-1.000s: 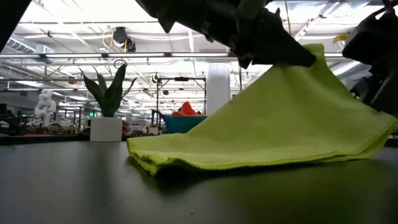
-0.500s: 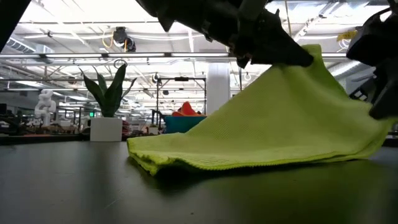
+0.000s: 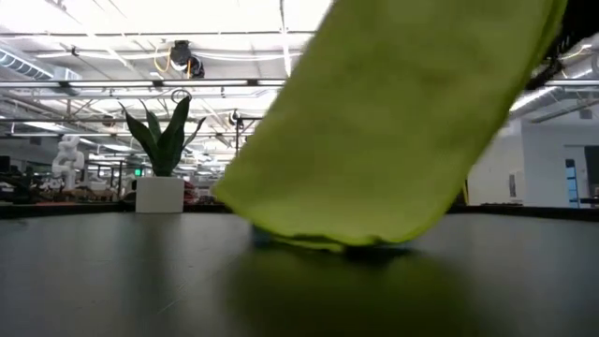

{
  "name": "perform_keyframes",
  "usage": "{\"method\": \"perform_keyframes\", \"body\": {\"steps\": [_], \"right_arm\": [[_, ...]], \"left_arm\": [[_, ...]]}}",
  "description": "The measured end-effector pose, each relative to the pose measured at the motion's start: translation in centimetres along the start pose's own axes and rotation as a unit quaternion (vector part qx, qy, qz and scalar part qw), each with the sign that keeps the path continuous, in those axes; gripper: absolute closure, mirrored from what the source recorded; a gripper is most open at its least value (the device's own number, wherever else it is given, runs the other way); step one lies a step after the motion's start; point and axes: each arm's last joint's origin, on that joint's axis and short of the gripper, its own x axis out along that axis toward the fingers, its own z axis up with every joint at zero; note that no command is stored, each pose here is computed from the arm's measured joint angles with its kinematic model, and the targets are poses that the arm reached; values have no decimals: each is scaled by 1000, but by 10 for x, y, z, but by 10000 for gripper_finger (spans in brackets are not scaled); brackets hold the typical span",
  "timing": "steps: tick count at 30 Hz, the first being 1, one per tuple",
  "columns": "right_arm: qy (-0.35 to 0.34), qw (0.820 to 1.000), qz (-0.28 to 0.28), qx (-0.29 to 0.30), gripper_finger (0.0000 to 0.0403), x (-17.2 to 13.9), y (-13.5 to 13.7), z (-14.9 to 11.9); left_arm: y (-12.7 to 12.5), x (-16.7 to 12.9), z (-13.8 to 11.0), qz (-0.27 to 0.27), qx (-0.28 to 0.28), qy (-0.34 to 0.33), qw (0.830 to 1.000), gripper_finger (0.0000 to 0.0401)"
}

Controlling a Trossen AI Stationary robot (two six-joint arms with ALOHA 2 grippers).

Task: Fold microfiber towels
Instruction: Fold the green microfiber cloth

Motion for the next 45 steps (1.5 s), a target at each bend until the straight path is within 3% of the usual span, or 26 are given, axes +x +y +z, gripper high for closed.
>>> {"method": "perform_keyframes", "body": {"steps": [7,15,21,27,31,34,39,45], "right_arm": [[-52,995,86,-20,402,10,21,28],[69,993,56,-77,402,67,66,49],[50,991,78,-95,402,87,98,69],[25,995,57,-84,403,89,104,77],[29,998,19,-57,403,93,97,74],[65,997,-33,-33,403,98,82,65],[90,983,-157,-14,403,102,50,58],[104,964,-243,-36,403,103,14,65]], "left_arm": [[-36,-46,26,20,-19,-36,999,398],[-80,-66,24,30,-38,-39,998,398],[-115,-92,34,35,-60,-93,993,398],[-136,-111,36,24,-85,-117,989,397],[-137,-109,31,32,-110,-110,987,397],[-129,-96,14,48,-123,-74,988,397],[-103,-72,-27,85,-131,-14,988,395],[-61,-81,-61,151,-131,23,980,396]]}}
